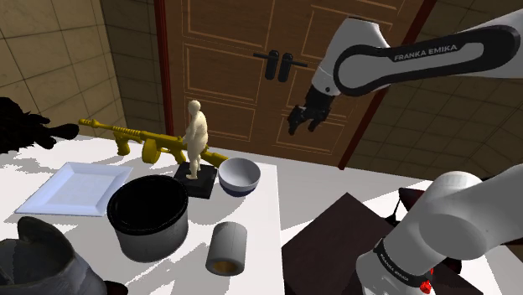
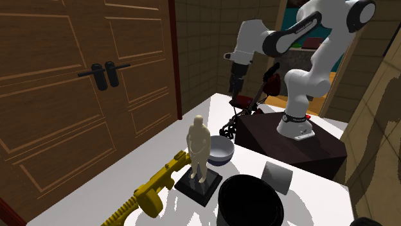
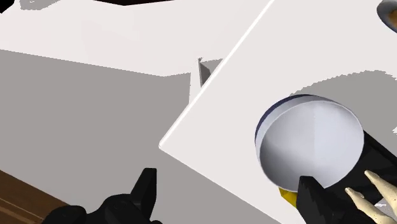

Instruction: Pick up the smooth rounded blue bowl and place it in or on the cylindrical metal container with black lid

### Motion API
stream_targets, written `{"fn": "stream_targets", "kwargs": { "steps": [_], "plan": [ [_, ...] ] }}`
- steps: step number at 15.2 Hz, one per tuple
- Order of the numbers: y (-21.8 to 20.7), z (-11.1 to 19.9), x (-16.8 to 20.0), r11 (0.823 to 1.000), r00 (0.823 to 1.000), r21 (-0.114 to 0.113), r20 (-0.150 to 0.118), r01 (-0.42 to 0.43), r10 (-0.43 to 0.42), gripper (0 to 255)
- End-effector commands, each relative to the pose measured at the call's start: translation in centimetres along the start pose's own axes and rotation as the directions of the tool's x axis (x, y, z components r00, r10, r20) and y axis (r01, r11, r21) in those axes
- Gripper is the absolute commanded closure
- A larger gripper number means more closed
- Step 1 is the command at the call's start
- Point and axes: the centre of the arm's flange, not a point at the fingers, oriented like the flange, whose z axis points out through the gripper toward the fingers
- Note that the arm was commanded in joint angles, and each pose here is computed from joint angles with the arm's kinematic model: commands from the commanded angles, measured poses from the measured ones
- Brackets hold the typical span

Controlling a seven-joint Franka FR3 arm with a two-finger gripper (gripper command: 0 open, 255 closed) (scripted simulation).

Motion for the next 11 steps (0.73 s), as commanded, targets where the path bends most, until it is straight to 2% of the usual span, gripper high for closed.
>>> {"fn": "stream_targets", "kwargs": {
  "steps": [1, 11],
  "plan": [
    [-0.5, 2.4, 0.7, 1.000, 1.000, 0.008, -0.003, -0.002, 0.002, 0],
    [-4.7, 14.5, 3.0, 0.999, 1.000, 0.047, -0.002, -0.011, 0.011, 0]
  ]
}}
